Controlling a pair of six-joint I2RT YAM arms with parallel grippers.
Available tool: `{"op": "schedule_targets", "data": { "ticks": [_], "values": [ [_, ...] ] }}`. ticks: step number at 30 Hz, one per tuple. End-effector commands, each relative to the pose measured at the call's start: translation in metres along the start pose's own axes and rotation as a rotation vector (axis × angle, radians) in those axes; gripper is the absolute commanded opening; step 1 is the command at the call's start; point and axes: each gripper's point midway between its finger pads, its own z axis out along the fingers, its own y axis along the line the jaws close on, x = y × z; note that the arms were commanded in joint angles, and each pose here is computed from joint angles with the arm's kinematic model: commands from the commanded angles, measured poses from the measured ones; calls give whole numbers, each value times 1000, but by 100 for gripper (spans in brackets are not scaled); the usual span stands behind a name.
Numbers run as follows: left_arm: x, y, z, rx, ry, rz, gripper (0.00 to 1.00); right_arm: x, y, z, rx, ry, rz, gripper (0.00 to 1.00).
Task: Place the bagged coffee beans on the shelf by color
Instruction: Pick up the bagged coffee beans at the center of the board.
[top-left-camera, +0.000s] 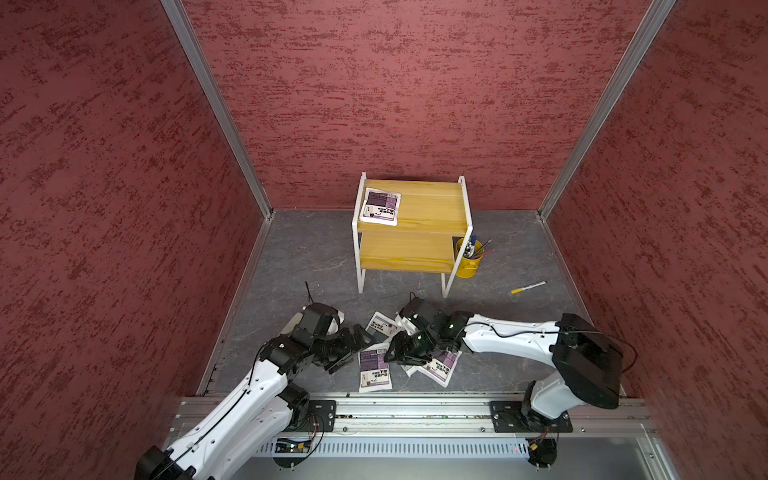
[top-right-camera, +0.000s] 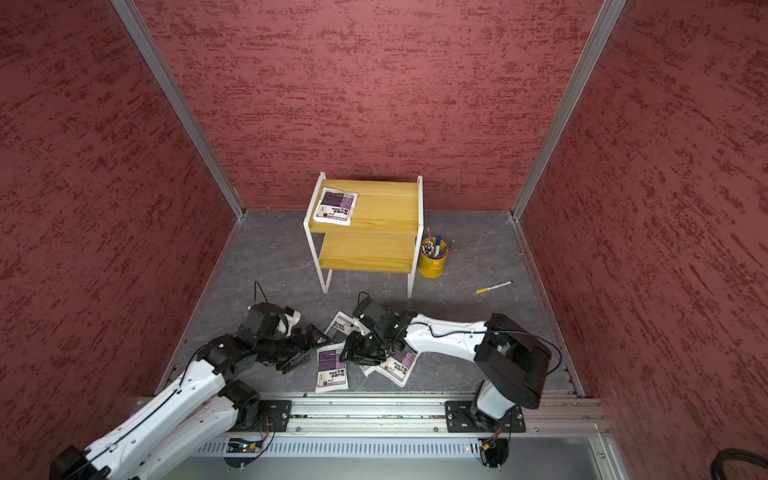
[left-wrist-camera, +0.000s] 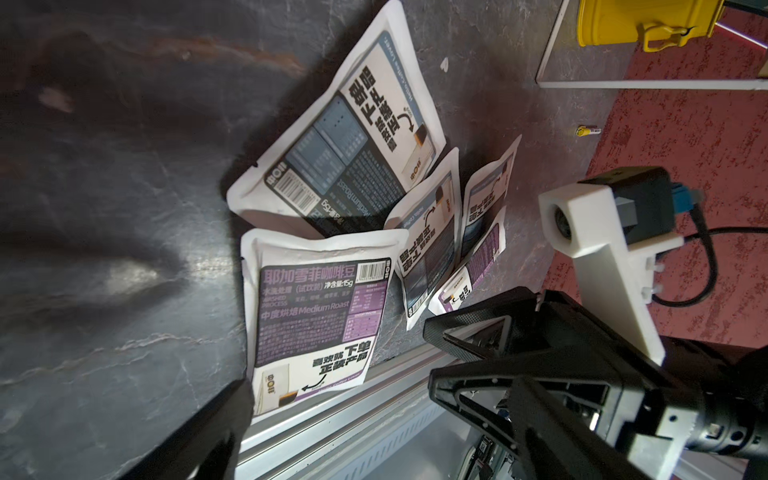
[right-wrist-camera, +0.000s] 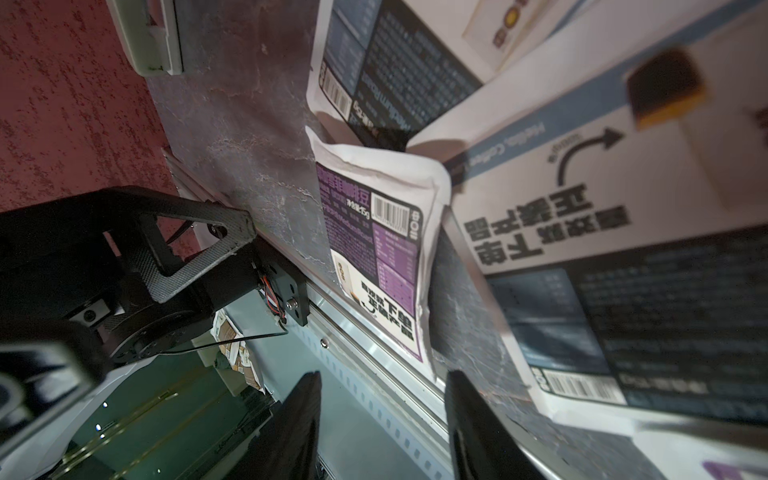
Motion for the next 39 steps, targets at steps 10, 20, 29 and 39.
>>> {"op": "schedule_targets", "data": {
  "ticks": [10,20,29,39],
  "values": [
    [6,19,22,-3,0,-59,100,8,-13,24,-4,56,6,51],
    [10,24,39,41,27,-93,100,10,-23,42,-8,100,19,50],
    [16,26,47,45,41,-99,100,8,-9,46,-85,112,15,45],
    [17,25,40,45,32,-89,100,8,3,32,-99,87,4,14]
  ]
}}
